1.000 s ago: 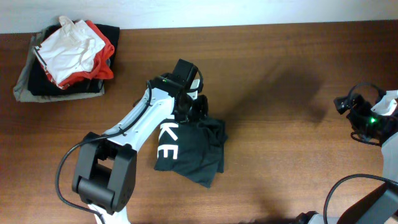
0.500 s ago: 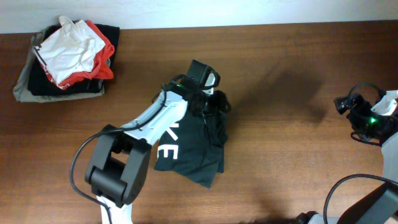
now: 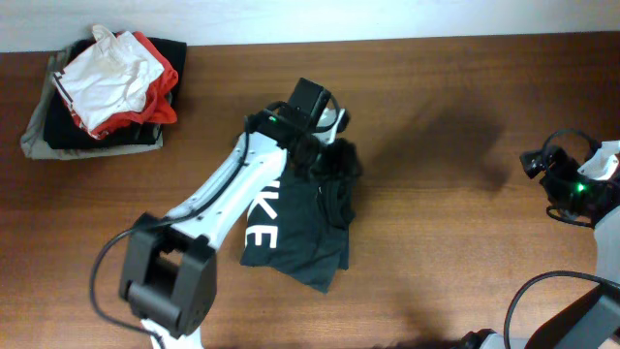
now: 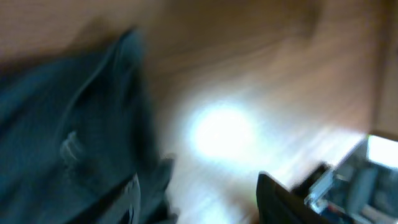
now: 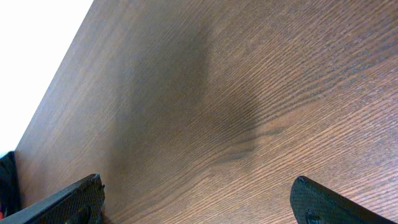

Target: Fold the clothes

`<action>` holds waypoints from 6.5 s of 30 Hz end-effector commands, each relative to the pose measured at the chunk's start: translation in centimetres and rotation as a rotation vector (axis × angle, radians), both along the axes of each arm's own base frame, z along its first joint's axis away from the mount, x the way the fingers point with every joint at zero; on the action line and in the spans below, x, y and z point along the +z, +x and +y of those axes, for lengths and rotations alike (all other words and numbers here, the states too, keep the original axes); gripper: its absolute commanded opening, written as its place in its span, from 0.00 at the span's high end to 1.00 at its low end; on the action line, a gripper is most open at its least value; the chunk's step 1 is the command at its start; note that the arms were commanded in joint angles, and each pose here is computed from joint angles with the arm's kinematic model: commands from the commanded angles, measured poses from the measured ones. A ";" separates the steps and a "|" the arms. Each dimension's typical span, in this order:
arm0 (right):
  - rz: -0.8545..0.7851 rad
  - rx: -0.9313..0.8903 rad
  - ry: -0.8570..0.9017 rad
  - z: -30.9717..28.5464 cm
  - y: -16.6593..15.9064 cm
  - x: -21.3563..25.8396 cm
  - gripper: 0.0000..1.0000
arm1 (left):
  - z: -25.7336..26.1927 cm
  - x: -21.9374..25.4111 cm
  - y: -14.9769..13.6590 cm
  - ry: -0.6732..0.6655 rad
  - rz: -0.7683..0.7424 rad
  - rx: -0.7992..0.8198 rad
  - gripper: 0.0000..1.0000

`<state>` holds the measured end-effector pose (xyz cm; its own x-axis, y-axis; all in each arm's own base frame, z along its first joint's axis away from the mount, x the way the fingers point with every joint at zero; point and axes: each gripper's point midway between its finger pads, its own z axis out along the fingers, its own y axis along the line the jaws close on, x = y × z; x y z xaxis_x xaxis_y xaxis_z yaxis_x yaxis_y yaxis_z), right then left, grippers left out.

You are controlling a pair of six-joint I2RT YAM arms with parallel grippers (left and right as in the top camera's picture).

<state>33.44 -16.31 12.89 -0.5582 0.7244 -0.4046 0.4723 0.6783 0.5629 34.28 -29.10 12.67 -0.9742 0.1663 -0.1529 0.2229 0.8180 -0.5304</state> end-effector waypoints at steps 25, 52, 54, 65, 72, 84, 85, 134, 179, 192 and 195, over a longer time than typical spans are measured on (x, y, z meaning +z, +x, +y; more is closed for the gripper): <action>-0.005 0.003 -0.013 -0.3 0.1 0.2 0.01 | -0.5 -8.1 -3.4 0.267 0.035 -0.080 0.41; -0.005 0.003 -0.013 -0.3 0.1 0.2 0.01 | -0.2 -6.3 -3.7 0.364 0.067 -0.151 0.92; -0.005 0.002 -0.012 -0.3 0.1 0.2 0.01 | 0.2 -6.4 -4.3 0.381 0.092 -0.154 0.92; -0.005 0.003 -0.013 -0.3 0.1 0.2 0.01 | 1.1 -6.5 -7.7 0.427 0.217 -0.196 0.76; -0.006 0.002 -0.013 -0.3 0.1 0.2 0.01 | 0.4 -6.3 -8.3 0.415 0.197 -0.285 0.44; -0.005 0.002 -0.012 -0.3 0.1 0.2 0.01 | 2.9 -3.6 -10.4 0.555 0.266 -0.281 0.16; -0.005 0.002 -0.012 -0.3 0.1 0.2 0.01 | 3.1 -3.9 -10.4 0.572 0.266 -0.265 0.16; -0.005 0.003 -0.013 -0.3 0.1 0.2 0.02 | 6.7 -6.9 -15.1 0.695 0.462 -0.273 0.99; -0.005 0.003 -0.013 -0.3 0.1 0.2 0.01 | 8.8 0.1 -1.3 0.624 0.003 -0.146 0.01; -0.005 0.003 -0.013 -0.3 0.1 0.2 0.01 | 17.1 0.7 5.1 0.017 -0.023 -0.123 0.01; -0.005 0.002 -0.012 -0.3 0.1 0.2 0.02 | 17.8 -2.0 3.2 -0.006 0.074 -0.102 0.01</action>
